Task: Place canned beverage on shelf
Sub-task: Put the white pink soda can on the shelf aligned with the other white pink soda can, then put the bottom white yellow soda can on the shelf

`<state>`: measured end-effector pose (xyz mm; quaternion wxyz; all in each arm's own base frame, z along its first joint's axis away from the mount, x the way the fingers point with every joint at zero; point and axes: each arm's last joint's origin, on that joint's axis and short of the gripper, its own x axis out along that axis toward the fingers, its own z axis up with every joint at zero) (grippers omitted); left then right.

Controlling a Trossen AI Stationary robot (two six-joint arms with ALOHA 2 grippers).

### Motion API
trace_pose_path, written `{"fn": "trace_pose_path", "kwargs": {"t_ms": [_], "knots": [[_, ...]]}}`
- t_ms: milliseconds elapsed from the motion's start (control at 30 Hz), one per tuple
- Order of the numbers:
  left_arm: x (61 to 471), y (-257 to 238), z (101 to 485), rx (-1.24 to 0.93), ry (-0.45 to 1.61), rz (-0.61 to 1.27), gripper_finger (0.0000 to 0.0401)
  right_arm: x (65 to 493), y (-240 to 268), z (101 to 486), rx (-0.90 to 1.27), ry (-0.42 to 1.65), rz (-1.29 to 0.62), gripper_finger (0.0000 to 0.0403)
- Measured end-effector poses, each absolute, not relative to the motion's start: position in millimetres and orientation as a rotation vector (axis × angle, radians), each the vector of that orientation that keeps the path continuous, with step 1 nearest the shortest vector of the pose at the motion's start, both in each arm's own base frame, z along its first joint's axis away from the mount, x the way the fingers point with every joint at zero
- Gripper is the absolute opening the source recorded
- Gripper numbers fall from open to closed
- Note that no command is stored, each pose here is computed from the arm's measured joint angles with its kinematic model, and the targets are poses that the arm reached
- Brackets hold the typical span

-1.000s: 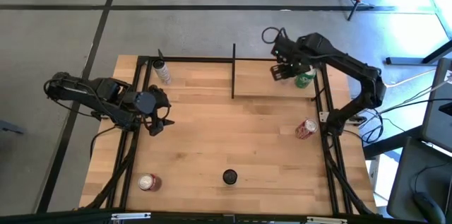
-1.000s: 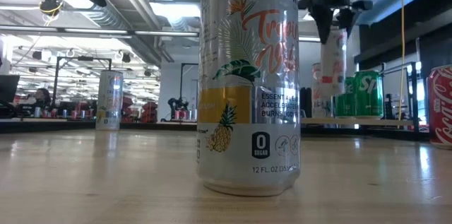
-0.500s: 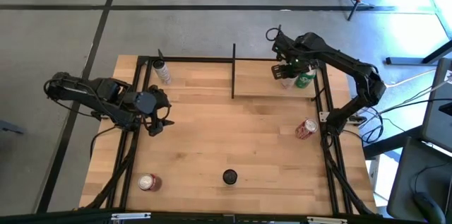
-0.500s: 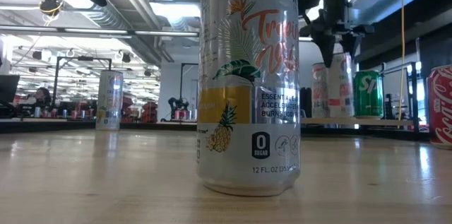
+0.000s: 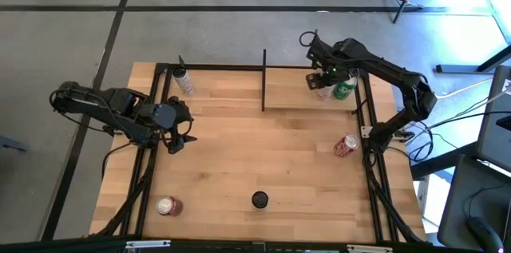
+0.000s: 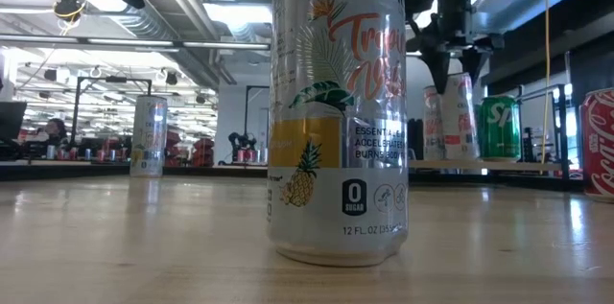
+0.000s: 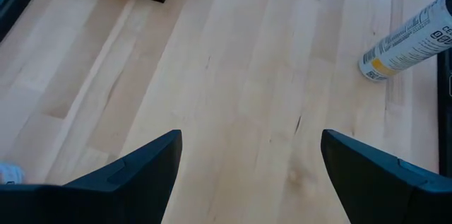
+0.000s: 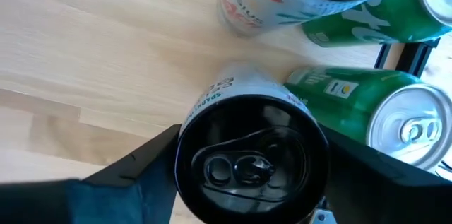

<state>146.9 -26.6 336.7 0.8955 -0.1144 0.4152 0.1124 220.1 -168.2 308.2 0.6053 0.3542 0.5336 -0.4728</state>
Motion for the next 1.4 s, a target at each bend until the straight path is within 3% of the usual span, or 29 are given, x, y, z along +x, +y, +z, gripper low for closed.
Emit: {"fn": "trace_pose_path", "kwargs": {"t_ms": [300, 867, 1133, 1400], "knots": [[147, -26, 337, -0.235, 0.859, 0.237, 0.0326, 220, -168, 311, 0.796, 1.247, -1.082, 0.0322], [148, -27, 337, -0.241, 0.851, 0.238, 0.0326, 215, -163, 382, 0.715, 1.113, -1.058, 0.0326], [164, -30, 343, -0.288, 0.728, 0.212, 0.0326, 261, -90, 410, 0.544, 0.904, -0.694, 0.0326], [191, -40, 336, -0.244, 0.746, 0.098, 0.0326, 303, 1, 399, 0.289, 0.940, -0.328, 0.0326]]}}
